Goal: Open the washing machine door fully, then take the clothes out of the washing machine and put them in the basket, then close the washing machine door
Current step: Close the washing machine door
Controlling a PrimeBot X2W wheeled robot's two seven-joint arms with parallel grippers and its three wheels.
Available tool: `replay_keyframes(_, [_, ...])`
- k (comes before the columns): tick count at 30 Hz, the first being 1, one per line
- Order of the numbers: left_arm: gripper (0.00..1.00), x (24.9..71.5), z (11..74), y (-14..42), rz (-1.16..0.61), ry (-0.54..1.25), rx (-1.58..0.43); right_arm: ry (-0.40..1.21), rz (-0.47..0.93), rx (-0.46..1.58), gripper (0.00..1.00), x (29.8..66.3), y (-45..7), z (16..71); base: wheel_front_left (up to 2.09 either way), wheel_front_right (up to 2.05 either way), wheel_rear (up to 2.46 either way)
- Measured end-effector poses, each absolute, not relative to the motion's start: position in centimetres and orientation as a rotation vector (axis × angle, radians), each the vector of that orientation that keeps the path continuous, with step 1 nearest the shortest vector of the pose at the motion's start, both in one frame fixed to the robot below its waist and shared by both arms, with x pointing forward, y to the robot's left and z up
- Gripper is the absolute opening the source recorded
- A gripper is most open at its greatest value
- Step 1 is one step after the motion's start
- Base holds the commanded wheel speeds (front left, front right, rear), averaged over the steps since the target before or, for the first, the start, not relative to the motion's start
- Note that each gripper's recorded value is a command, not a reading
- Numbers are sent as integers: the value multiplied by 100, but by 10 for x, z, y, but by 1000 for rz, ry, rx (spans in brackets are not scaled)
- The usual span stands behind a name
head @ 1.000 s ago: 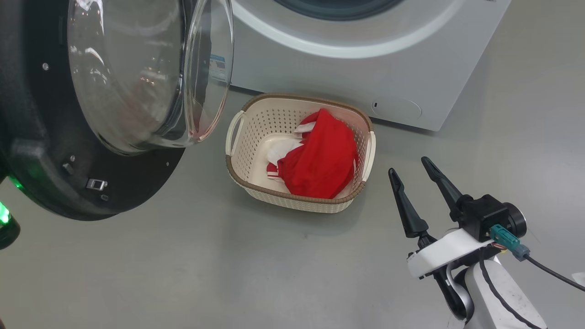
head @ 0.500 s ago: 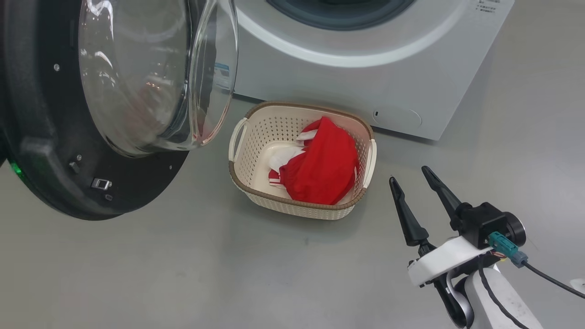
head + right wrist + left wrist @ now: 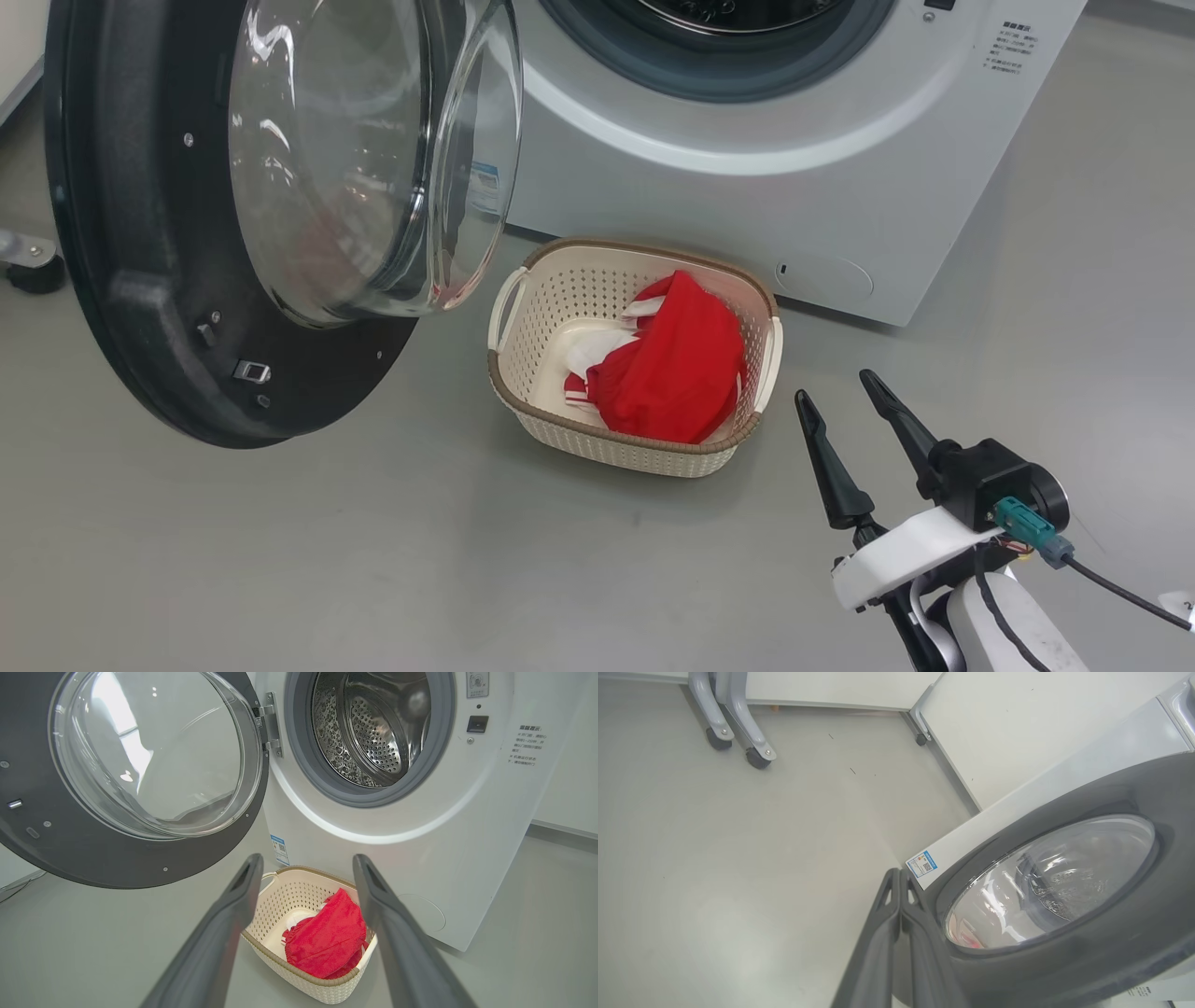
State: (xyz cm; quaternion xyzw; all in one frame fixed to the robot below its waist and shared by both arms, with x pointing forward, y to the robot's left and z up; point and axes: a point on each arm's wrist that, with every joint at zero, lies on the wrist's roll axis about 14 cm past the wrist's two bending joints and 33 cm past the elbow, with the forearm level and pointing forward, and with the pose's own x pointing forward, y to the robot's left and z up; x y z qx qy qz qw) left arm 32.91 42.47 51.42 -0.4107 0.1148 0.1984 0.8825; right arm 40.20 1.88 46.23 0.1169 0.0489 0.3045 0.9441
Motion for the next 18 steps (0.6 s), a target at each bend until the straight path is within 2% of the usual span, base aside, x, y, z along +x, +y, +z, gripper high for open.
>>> replay_keyframes(4, [0, 328, 533, 419, 405, 164, -726, 97, 634, 238, 100, 399, 23, 464, 0, 0, 0])
replay_keyframes(7, [0, 323, 529, 410, 403, 171, -615, 95, 639, 241, 100, 398, 25, 465, 0, 0, 0])
replay_keyframes(18, [0, 301, 503, 389, 421, 174, -448, 92, 645, 244, 100, 397, 27, 466, 0, 0, 0])
